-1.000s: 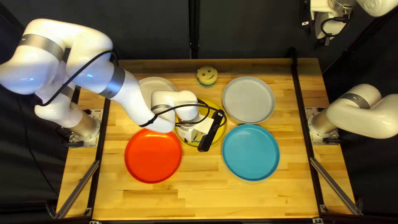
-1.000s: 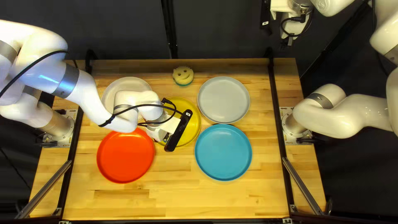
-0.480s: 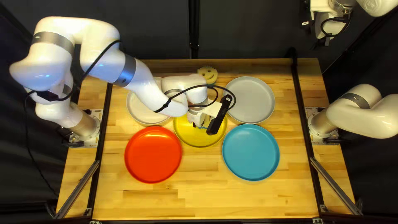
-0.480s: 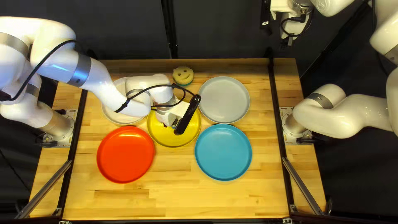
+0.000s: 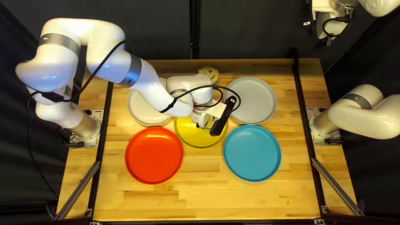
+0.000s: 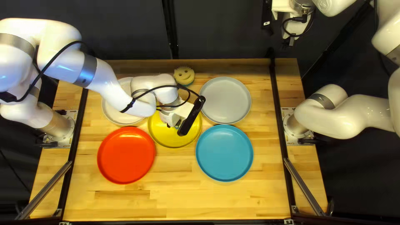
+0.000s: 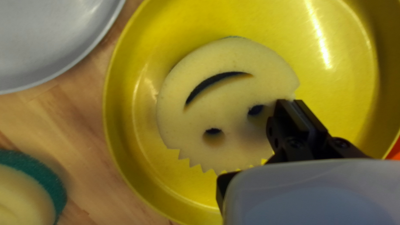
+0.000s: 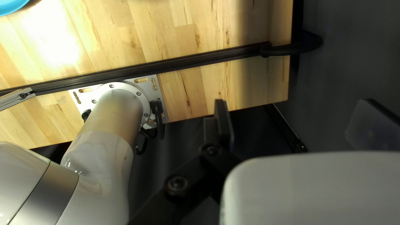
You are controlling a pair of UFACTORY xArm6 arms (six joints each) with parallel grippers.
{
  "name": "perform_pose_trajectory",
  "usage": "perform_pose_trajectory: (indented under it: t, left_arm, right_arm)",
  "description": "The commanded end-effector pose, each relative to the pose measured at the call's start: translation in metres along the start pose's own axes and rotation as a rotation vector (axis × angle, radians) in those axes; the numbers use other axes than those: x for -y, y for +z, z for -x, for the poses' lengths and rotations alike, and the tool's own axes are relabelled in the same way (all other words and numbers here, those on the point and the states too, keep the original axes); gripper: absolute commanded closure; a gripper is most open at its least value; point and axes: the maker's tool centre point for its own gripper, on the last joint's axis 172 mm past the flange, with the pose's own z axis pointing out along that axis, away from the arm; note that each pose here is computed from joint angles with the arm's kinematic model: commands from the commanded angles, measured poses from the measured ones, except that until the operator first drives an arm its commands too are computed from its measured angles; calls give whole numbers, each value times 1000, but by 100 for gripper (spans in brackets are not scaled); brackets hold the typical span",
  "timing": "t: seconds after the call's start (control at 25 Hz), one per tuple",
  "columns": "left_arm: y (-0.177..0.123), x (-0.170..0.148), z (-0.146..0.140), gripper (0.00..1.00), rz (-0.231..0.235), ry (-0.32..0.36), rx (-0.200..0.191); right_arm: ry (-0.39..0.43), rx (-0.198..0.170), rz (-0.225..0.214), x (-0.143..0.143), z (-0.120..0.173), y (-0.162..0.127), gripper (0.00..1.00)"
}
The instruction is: Pick up sponge and scrub the plate
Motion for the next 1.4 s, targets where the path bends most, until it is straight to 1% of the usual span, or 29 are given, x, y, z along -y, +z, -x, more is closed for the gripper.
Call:
perform_pose_trajectory:
  t: [0.04, 0.2, 0.32, 0.52, 0.84, 1.12, 1.4]
  left_arm:
    - [5, -23, 4, 100, 3, -2, 5]
    - [7, -34, 13, 100, 7, -9, 12]
    - [6, -34, 11, 100, 8, -11, 14]
    - [-1, -18, 4, 100, 0, -7, 10]
    - [-3, 12, -2, 100, -6, 1, 3]
    - [-4, 38, 6, 100, -6, -8, 2]
    - [-6, 43, 13, 100, -6, -22, 8]
  right_arm:
    - [0, 0, 0, 0, 0, 0, 0]
    - [0, 0, 0, 0, 0, 0, 0]
    - [0, 0, 0, 0, 0, 0, 0]
    - [0, 0, 0, 0, 0, 0, 0]
    - [0, 0, 0, 0, 0, 0, 0]
    - [0, 0, 0, 0, 0, 0, 0]
    - [0, 0, 0, 0, 0, 0, 0]
